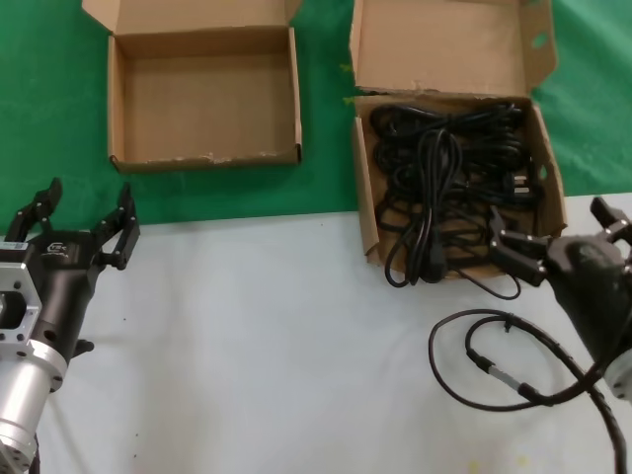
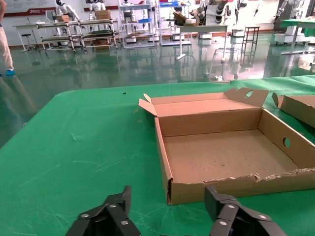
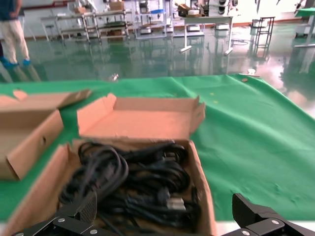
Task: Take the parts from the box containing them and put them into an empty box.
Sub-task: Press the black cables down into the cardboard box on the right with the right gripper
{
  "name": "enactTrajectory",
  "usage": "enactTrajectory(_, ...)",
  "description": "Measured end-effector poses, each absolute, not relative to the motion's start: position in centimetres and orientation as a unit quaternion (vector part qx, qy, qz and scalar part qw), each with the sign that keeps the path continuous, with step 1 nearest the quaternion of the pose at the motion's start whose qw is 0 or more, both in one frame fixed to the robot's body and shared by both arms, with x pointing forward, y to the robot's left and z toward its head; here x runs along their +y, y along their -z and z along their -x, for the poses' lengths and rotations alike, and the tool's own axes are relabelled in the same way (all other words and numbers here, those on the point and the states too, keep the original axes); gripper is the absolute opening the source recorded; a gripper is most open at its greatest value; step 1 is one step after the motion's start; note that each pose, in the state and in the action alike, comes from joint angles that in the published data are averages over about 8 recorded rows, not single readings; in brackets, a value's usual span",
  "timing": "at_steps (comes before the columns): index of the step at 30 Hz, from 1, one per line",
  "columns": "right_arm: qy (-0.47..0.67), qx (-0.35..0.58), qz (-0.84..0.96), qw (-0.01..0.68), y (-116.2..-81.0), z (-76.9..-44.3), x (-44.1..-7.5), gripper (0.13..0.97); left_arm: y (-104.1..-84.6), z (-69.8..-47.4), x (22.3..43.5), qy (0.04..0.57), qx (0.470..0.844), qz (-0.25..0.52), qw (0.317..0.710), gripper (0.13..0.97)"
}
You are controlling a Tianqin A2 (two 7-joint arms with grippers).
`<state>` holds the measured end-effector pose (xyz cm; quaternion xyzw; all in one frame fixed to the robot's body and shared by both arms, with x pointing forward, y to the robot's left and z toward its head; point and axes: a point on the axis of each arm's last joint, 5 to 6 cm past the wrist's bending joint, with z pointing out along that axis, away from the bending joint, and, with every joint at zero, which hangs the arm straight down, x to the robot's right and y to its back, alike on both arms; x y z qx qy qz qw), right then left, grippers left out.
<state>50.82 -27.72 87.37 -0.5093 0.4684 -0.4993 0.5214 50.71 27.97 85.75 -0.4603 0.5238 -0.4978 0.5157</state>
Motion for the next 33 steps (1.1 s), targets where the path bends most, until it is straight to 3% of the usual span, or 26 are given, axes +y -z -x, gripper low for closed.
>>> enactTrajectory(15,0.403,0.506,0.498,0.577,-91.5,-52.1,-25.3,0.966,-85.7,-50.7,28.0,0.498,0.524,0.460,0.516,0.317)
enactTrajectory(24,0.360,0.512,0.520,0.582,-91.9,-52.9,-23.5,0.966,-85.7,-50.7,28.0,0.498,0.524,0.460,0.516,0.200)
enactTrajectory(33,0.346,0.512,0.539,0.572,-91.2,-53.4,-22.4,0.966,-85.7,-50.7,28.0,0.498,0.524,0.460,0.516,0.167)
